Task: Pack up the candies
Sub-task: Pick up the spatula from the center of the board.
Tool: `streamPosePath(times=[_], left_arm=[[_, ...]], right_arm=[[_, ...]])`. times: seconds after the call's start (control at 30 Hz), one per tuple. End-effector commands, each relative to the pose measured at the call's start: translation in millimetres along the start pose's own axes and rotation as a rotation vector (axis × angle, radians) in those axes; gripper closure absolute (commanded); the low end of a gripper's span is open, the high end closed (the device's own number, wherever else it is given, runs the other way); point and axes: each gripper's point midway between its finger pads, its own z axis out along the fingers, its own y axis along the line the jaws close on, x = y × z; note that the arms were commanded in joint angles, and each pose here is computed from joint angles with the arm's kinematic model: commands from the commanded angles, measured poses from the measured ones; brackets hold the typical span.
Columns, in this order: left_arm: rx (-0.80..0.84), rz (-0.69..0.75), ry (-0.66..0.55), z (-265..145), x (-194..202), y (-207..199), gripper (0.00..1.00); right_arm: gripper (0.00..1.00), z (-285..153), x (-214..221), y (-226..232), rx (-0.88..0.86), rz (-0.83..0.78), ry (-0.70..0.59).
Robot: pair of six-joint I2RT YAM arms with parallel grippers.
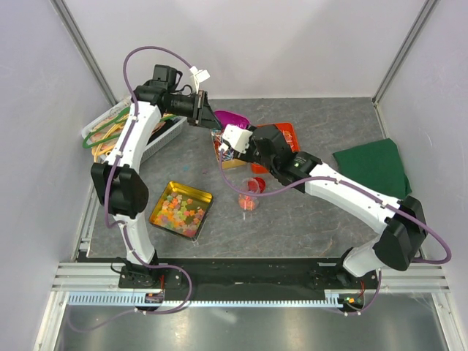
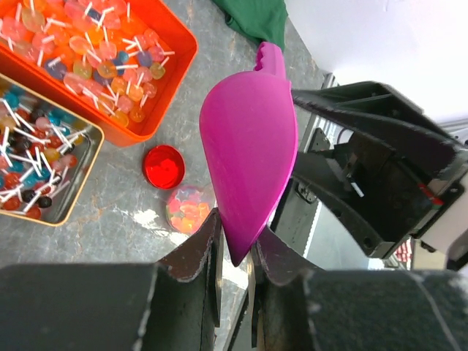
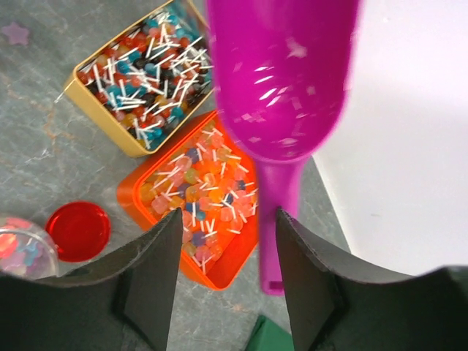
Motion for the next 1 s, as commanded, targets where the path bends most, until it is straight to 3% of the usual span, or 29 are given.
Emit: streamPosePath(times=[0.0, 0.23, 0.37, 0.47, 0.6, 0.73, 0.97], left_arm=[[0.086, -0.001, -0.017, -8, -1, -32, 0.98], [0.094, -0.007, -0.011, -10, 5, -35, 0.98], [0.111, 0.003, -0.01, -12, 6, -43, 0.98], [0.128, -0.011, -0.003, -14, 10, -47, 0.98], [0.137, -0.002, 0.007, -15, 16, -50, 0.98], [0.144, 0.006, 0.014, -18, 20, -54, 0.98], [0.162, -0.007, 0.038, -17, 29, -54, 0.98]], right_arm=[[0.42, -2, -16, -23, 0.099, 0.006, -0.048], [0.45, -3, -21, -23, 0.076, -0.031, -0.059], [0.58, -2, -23, -14, 0.023, -0.03, -0.075], [0.6, -2, -27, -10, -0.022, -0.019, -0.099], [0.6, -2, -33, -16, -0.064, 0.021, -0.134], [0.53, -1, -32, -27, -0.076, 0.051, -0.148], [0.57, -8, -43, -26, -0.128, 0.043, -0.189]])
